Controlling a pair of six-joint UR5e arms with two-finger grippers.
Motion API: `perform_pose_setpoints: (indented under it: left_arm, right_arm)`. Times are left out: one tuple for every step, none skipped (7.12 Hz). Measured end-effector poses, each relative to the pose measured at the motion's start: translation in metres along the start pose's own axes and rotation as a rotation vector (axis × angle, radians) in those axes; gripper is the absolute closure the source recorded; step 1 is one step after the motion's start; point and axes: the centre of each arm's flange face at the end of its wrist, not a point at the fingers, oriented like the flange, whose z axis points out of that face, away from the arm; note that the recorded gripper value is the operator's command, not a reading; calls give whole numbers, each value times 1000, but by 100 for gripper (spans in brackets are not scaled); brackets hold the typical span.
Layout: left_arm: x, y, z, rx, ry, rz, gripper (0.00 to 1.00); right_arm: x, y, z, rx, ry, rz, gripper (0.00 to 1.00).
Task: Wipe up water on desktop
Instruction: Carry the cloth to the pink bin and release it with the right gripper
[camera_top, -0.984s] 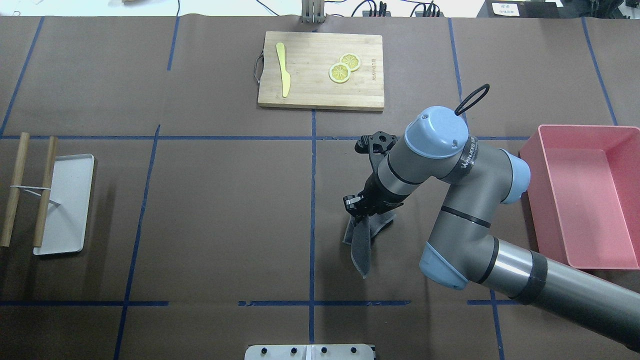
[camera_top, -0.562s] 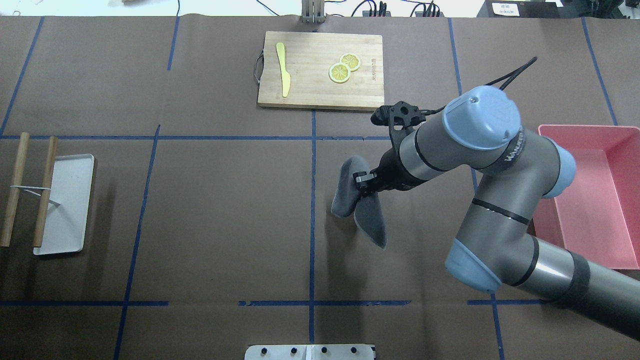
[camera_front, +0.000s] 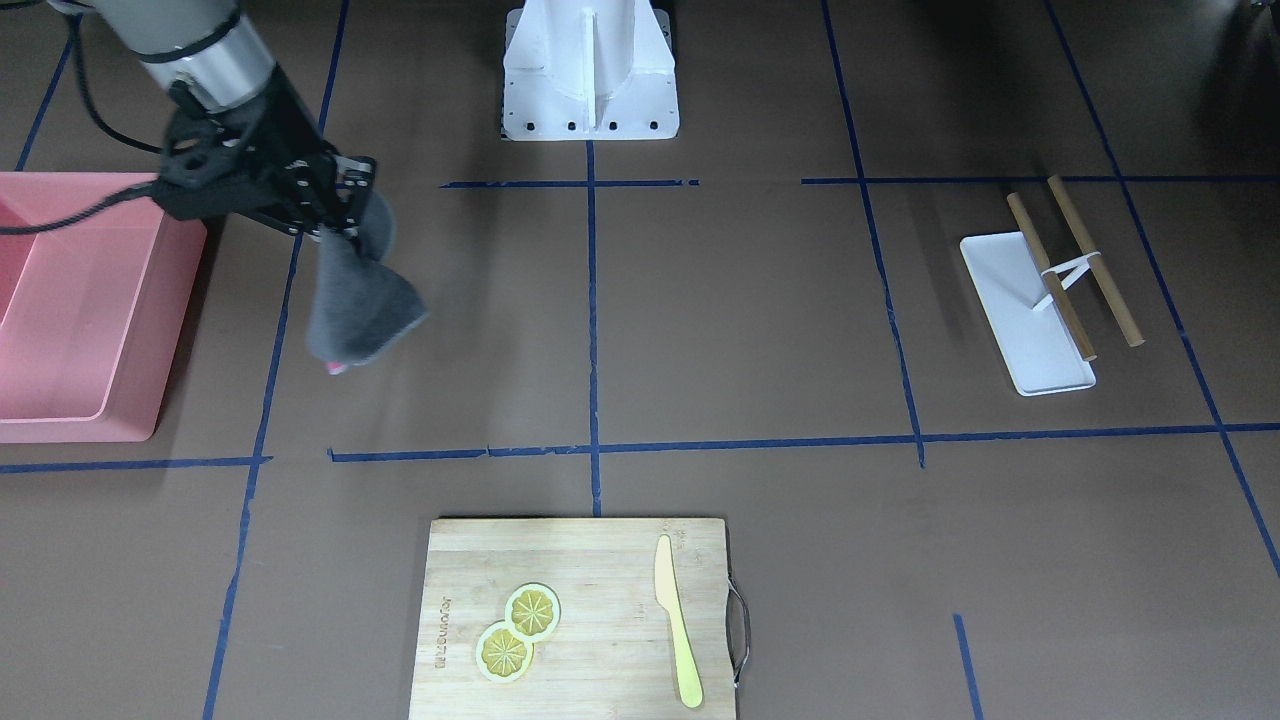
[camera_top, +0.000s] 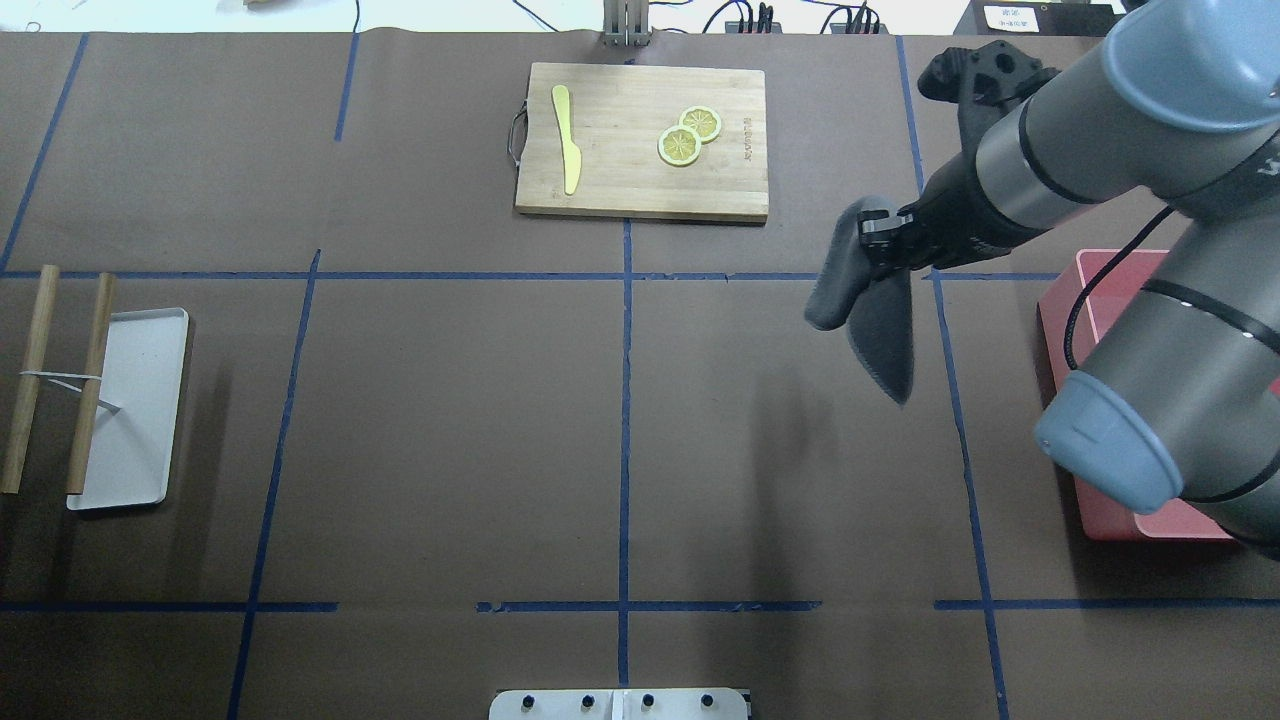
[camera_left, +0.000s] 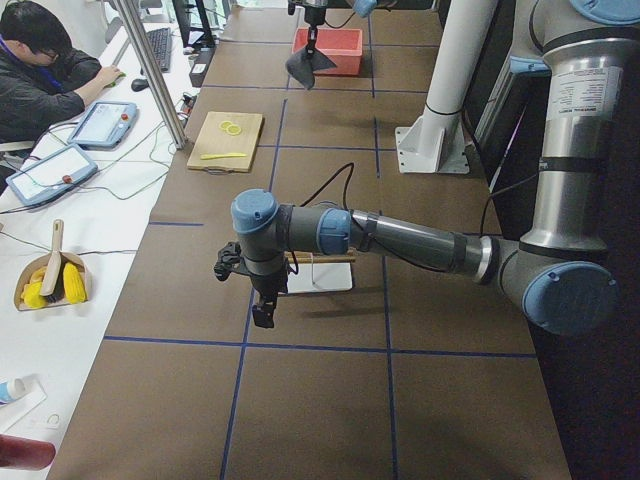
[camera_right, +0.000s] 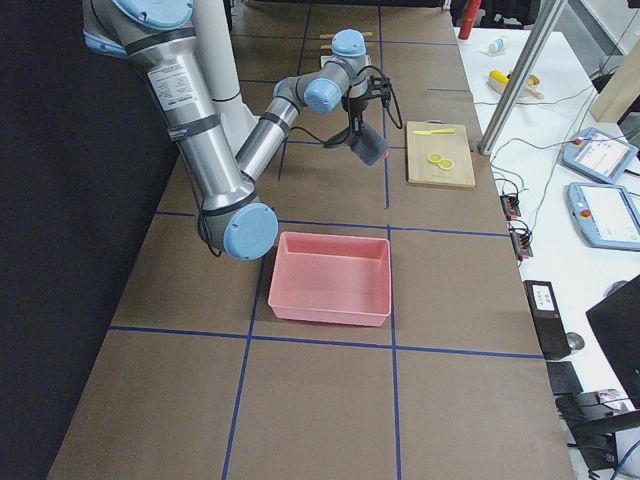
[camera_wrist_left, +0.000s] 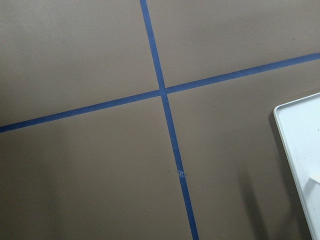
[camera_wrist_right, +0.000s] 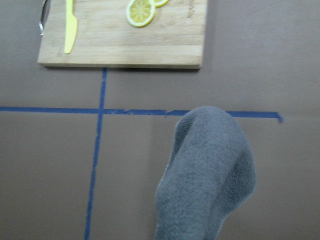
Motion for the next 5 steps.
perform_pose_setpoints:
  left_arm:
    - [0,0,0,1,0,0,0]
    - [0,0,0,0,0,-1,0]
    - [-1,1,1,-5,0,-6,0]
    - [-2,4,3,-12,0,-12,0]
    - [-4,5,5,-18,1,-18,0]
  right_arm:
    - [35,6,-13,-26,66,-42,96]
    - [79,13,-25,-64,102,-78,96]
    - [131,19,-36,-104,106,-94,96]
    - [187,24,-46,-132,98,-119,96]
    - [237,25,-50,-155,80,-143,94]
